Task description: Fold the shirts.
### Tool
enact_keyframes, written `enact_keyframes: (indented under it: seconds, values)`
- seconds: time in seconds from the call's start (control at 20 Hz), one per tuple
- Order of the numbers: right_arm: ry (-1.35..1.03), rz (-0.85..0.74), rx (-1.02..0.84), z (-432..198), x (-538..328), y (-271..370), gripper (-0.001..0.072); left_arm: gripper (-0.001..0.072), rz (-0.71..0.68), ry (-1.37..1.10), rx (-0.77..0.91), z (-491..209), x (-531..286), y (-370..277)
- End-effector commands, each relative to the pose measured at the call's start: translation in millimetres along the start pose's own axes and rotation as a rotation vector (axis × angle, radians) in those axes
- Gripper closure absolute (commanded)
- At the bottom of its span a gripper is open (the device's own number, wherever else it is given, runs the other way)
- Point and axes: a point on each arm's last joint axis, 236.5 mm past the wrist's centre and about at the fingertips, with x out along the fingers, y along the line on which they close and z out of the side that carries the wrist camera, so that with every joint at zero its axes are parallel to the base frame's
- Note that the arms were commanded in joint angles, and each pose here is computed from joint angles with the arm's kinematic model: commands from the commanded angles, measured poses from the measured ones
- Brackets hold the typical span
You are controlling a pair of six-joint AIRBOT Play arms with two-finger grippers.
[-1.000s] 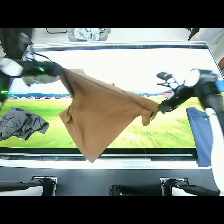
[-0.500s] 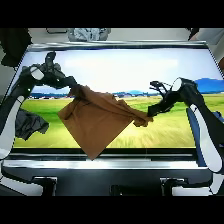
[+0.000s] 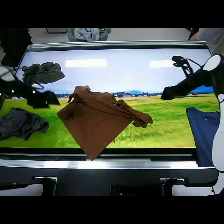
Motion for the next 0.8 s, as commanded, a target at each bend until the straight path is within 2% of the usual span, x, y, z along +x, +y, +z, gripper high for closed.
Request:
enact_keyframes:
  seconds: [0.0, 0.15, 0.3, 0.45, 0.75]
  values:
    - [0.008, 0.034, 0.024, -6, -3, -6, 0.002, -0.0008, -0.106, 0.116, -0.091, -98, 51, -17]
    - [0.025, 0.057, 0.036, -7, 10, -8, 0.002, -0.0007, -0.197, 0.17, -0.132, -163, 101, -48]
    - [0.075, 0.09, 0.043, -17, 18, -5, 0.0019, -0.0007, -0.217, 0.264, -0.133, -211, 135, -70]
    - [0.091, 0.103, 0.019, -20, 20, -4, 0.0004, -0.0007, -0.182, 0.214, -0.134, -213, 155, -82]
    - [0.121, 0.203, 0.02, -32, 40, 18, -0.0003, -0.0001, -0.234, 0.203, -0.167, -214, 175, -116]
